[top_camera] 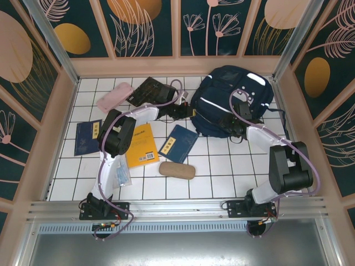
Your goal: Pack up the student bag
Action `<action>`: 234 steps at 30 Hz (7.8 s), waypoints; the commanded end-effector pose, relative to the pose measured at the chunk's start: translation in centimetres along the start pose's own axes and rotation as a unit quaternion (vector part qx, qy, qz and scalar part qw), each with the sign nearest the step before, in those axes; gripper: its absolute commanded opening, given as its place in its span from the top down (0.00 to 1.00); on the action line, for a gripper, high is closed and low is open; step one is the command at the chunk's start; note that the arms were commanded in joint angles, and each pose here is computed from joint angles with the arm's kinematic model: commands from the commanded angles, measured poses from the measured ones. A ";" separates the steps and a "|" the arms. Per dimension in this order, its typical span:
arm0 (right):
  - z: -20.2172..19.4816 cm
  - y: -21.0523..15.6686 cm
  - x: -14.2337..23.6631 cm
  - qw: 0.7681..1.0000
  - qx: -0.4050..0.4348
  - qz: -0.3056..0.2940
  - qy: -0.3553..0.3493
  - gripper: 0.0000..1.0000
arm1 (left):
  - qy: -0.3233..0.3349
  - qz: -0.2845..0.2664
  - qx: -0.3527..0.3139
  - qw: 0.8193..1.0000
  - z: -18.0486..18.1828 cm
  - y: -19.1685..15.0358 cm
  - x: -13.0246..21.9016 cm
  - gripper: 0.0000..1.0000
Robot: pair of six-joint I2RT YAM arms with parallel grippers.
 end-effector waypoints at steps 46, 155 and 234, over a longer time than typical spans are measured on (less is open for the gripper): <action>-4.4 -0.1 1.7 0.999 -0.032 -0.004 0.002 0.45 | -0.055 0.031 -0.064 0.996 -10.2 -2.8 -3.2 0.79; -9.2 -1.2 -0.7 0.988 -0.120 -0.040 -0.089 0.44 | 0.129 0.032 0.033 0.991 0.8 0.8 0.7 1.00; -4.1 -1.8 4.4 0.986 -0.148 -0.040 0.068 0.37 | 0.232 0.020 -0.253 0.939 -12.9 -4.7 -1.7 0.67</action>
Point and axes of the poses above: each hand's point on the last joint's axis, 136 mm out from that joint toward the fingers, its own x axis back along the fingers, its own z axis along the line the jaws close on, y = z × x, the point moved 9 cm from there along x, back along the fingers, and after that the axes turned 14 degrees about -x, right-handed, at the moved point
